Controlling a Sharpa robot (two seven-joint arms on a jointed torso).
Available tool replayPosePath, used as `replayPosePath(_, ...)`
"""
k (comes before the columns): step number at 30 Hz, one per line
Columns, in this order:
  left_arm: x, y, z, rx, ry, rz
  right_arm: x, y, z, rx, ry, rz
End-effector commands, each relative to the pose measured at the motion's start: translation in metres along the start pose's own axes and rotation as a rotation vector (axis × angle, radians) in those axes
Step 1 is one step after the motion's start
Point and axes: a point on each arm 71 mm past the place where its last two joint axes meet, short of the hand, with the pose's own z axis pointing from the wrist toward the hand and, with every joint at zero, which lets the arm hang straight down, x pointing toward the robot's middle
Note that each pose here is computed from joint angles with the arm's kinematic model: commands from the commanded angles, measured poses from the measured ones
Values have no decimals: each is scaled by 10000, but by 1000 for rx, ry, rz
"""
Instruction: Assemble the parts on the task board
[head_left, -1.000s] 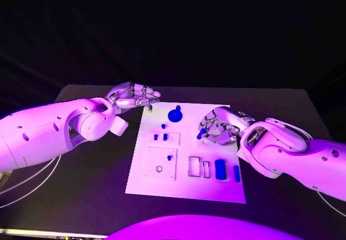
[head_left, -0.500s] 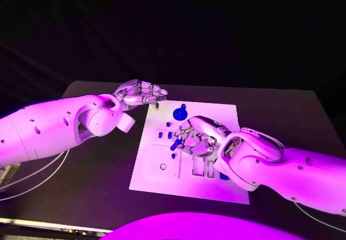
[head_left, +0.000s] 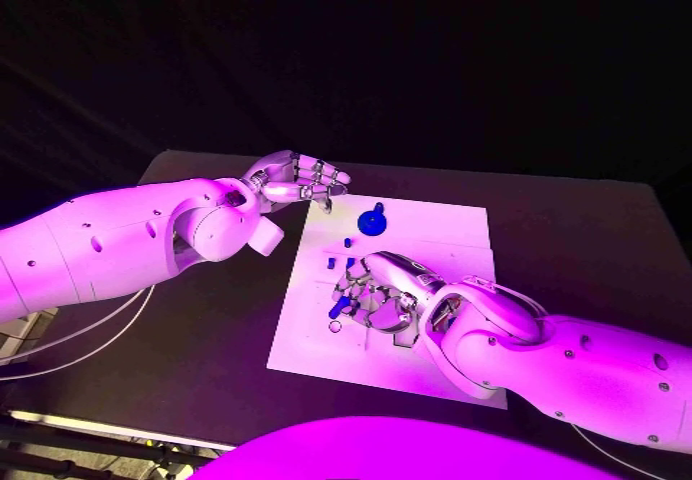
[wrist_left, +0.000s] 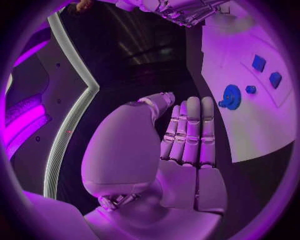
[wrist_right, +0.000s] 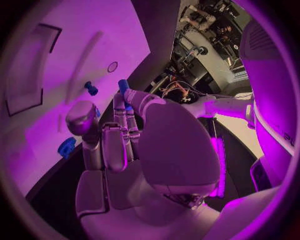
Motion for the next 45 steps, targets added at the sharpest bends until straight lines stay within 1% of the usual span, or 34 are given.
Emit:
replayPosePath(1, 31, -14, 8, 10, 20, -9, 60, 3, 13, -25, 19, -45)
replayPosePath(13, 36, -13, 11, 8, 22, -10, 146, -40, 28, -6, 52, -103)
replayPosePath(29, 34, -11, 9, 6, 23, -10, 197, -21, 44, 4, 67, -194)
replayPosePath(39, 33, -10, 7, 4, 24, -10, 231, 54, 58, -13, 62, -252)
replayPosePath(45, 34, -10, 6, 3, 25, -10, 262, 108, 71, -28, 70, -269)
